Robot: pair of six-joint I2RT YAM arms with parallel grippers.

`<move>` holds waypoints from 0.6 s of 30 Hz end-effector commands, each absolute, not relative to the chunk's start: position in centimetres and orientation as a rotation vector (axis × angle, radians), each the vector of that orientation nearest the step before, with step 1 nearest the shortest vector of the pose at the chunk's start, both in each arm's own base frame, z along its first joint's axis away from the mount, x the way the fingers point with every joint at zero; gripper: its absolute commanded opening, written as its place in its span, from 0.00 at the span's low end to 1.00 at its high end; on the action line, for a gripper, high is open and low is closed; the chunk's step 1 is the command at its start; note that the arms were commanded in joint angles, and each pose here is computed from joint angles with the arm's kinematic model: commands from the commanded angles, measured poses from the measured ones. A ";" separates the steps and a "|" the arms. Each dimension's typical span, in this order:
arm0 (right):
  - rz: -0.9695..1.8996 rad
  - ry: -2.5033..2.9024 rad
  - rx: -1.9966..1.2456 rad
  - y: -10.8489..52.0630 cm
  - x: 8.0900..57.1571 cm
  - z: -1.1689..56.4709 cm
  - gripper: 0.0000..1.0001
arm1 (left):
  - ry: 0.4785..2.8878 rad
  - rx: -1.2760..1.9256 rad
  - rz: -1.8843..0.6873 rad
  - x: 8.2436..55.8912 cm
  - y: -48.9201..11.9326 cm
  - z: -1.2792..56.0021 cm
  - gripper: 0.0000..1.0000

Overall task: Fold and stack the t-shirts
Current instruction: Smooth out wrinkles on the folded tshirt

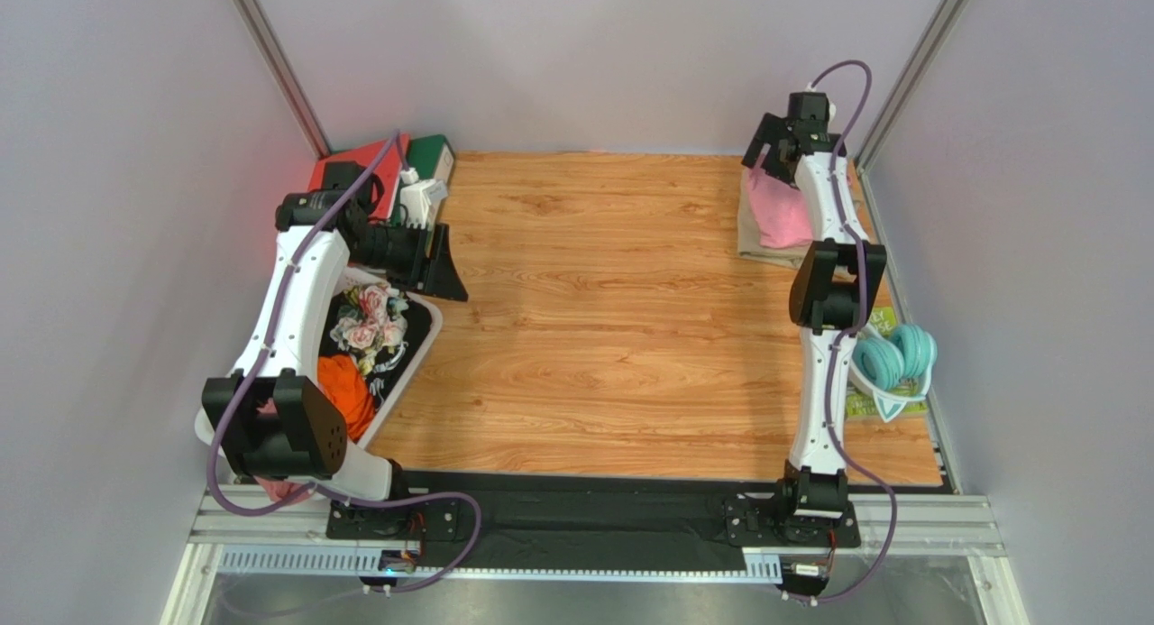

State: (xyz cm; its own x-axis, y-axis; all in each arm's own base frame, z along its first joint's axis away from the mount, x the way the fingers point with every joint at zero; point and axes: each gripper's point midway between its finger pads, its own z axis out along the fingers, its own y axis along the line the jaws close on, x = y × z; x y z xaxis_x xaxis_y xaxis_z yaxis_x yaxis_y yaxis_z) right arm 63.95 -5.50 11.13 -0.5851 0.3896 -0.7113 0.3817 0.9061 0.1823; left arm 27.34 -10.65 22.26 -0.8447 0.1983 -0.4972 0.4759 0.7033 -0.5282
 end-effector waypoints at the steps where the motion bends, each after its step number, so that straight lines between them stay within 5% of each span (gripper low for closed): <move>1: 0.030 2.231 0.519 -5.2 64.1 13.1 1.00 | 2.477 0.542 -0.966 27.8 -11.3 22.6 0.61; 8: -0.101 2.319 0.485 -5.0 58.9 15.6 1.00 | 2.473 0.545 -0.968 27.2 -11.5 22.7 0.61; 18: -0.034 2.180 0.400 -3.4 58.7 23.4 1.00 | 2.433 0.608 -0.951 25.6 -12.0 23.9 0.61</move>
